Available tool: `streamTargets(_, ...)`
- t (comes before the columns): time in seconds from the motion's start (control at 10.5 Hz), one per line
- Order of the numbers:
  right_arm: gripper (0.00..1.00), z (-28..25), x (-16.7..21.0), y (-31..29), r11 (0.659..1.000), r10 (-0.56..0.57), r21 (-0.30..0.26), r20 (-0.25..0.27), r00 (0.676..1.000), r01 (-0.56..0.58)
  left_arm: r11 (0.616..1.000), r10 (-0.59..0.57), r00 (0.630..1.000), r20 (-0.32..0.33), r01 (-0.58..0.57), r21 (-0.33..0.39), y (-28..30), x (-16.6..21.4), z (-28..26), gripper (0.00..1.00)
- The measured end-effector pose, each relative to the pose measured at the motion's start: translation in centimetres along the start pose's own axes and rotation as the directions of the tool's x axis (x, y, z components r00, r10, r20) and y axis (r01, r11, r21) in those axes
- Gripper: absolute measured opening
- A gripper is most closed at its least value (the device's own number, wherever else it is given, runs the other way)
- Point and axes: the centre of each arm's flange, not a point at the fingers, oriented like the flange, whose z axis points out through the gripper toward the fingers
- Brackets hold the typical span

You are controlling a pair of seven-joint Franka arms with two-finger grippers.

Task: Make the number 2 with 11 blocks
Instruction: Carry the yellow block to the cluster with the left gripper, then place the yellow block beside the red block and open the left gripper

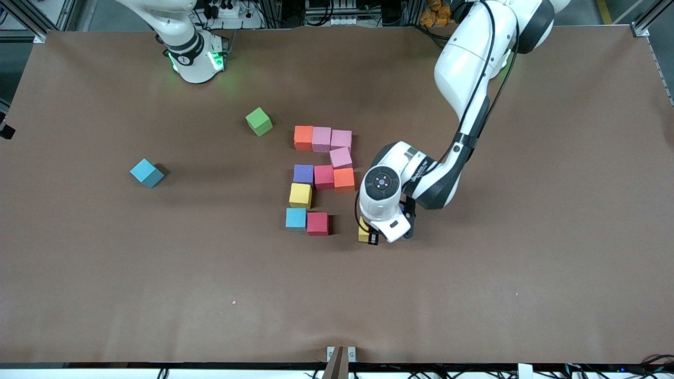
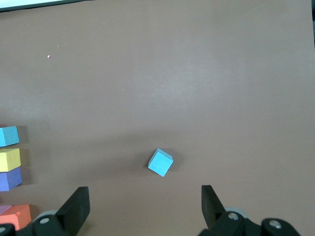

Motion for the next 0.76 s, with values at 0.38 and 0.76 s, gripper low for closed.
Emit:
streamTargets(0.38,1.00,0.0,0.0,0.0,1.000,0.000,0.000,0.000,1.000,0.000,0.998,-0.058,0.994,0.096,0.056,0.018,-0.2,-1.6,0.3,0.56)
streamTargets(0.76,1.00,0.0,0.0,0.0,1.000,0.000,0.000,0.000,1.000,0.000,0.996,-0.072,0.989,0.126,0.065,0.054,-1.1,-3.0,1.9,0.56)
